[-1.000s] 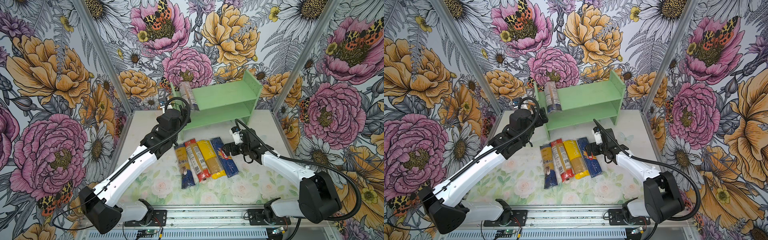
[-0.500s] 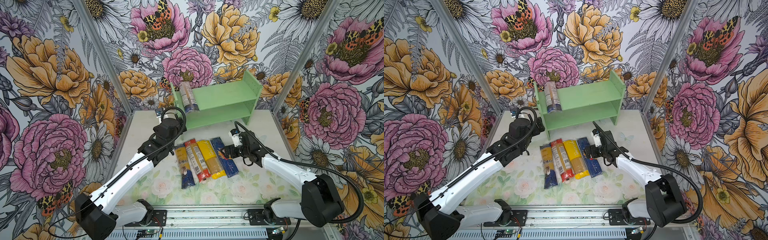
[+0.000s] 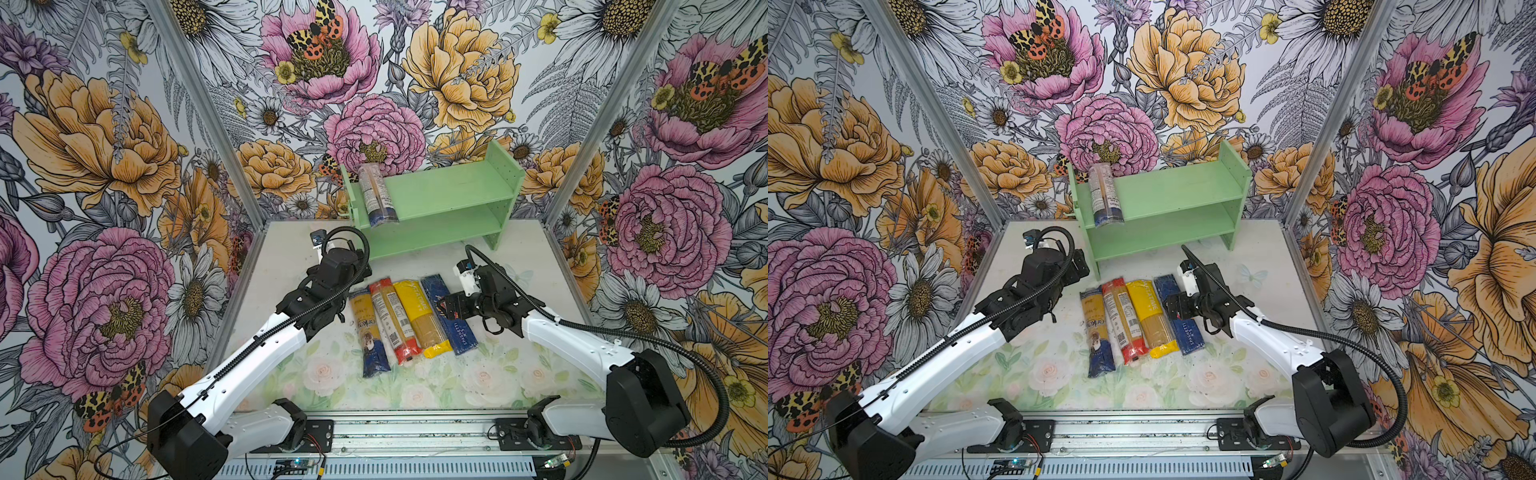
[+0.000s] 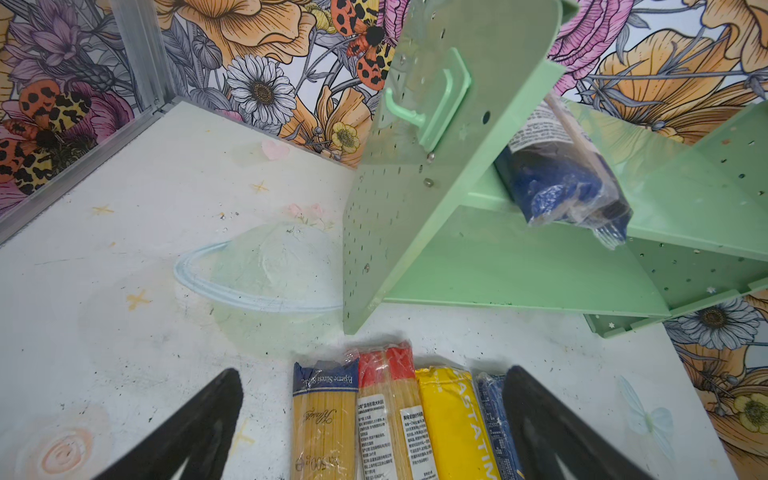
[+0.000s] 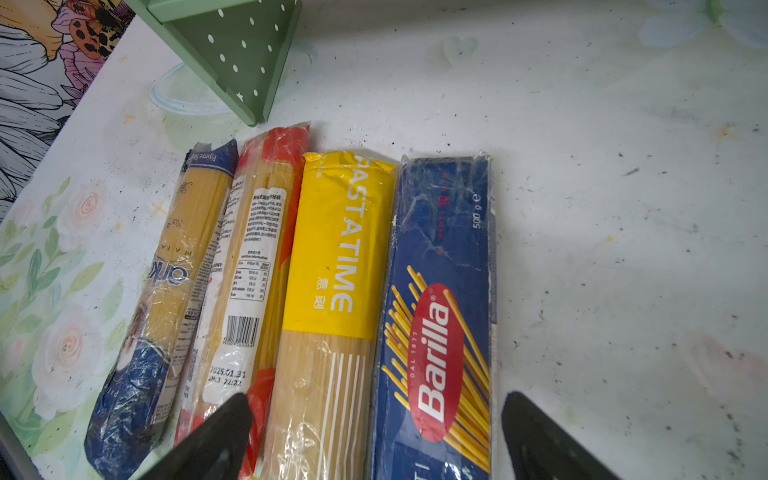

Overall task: Place and organize the pasta boxes and bags onto the shelf
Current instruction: 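Withdraw the left gripper from the shelf toward the packages on the table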

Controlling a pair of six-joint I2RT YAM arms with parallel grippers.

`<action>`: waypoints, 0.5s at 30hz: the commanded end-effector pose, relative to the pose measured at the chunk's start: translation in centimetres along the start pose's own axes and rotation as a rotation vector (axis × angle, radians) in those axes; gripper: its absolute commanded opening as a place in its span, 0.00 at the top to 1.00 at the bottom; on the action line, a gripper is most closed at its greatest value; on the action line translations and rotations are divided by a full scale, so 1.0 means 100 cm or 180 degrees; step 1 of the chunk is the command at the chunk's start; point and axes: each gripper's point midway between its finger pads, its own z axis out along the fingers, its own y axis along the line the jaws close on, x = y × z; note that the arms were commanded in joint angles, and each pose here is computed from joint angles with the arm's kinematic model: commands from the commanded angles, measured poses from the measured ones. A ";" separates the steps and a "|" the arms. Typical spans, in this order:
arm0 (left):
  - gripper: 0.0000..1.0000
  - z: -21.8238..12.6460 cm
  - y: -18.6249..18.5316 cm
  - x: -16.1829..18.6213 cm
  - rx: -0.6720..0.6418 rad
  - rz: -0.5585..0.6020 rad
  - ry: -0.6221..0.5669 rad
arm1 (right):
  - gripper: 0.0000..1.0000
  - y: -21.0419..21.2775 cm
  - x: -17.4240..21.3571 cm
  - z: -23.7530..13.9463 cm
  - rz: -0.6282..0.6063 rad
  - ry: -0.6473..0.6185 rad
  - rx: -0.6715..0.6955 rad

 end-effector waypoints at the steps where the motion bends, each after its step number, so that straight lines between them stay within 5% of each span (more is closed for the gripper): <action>1: 0.01 -0.001 0.005 0.011 0.0035 -0.0077 0.0124 | 0.04 0.003 0.001 0.001 0.0012 -0.0012 0.0028; 15: 0.01 0.002 0.031 0.066 -0.0048 -0.0171 0.0503 | 0.04 0.014 0.006 0.005 -0.0065 0.0032 0.0029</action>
